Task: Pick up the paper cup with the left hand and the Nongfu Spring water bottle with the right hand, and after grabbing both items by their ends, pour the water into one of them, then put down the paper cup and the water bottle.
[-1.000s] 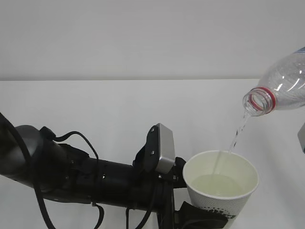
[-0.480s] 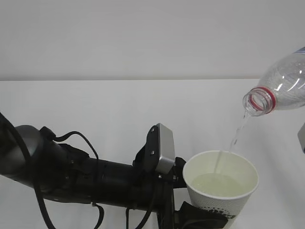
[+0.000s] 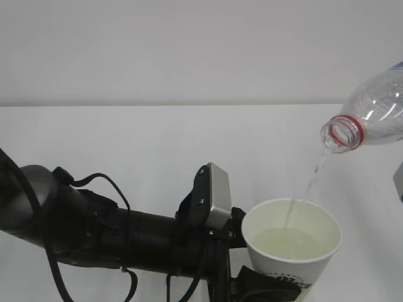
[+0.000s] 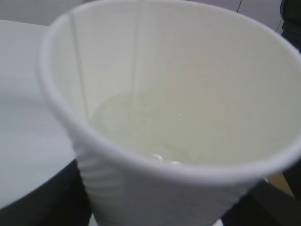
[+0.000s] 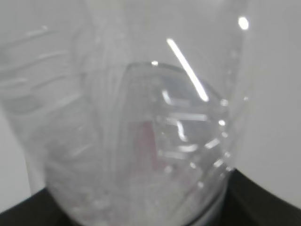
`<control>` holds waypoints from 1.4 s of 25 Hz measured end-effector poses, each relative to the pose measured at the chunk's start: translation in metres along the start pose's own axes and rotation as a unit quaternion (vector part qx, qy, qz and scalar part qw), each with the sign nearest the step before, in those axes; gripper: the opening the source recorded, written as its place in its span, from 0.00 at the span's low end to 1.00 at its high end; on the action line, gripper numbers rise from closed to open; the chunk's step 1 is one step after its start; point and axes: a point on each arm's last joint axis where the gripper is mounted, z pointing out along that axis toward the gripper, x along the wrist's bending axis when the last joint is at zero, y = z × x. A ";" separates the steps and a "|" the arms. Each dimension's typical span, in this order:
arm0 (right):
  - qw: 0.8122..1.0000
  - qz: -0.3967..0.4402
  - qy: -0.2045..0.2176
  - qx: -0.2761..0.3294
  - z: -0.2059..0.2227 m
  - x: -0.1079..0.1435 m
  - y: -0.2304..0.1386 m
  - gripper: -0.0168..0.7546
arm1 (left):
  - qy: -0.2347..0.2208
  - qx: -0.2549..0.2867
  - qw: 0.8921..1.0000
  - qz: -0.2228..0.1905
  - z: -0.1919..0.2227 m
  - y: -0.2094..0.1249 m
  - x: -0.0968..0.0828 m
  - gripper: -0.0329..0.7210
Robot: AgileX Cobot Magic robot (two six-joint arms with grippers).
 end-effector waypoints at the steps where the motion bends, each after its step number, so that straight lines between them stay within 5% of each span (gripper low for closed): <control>1: 1.000 -0.001 0.000 0.000 0.000 0.000 0.000 0.60 | 0.000 0.000 1.000 0.000 0.000 0.000 0.000 0.76; 35: 1.000 -0.009 0.000 0.000 0.000 0.000 0.000 0.60 | 0.000 0.000 1.000 0.000 0.000 0.000 0.000 0.76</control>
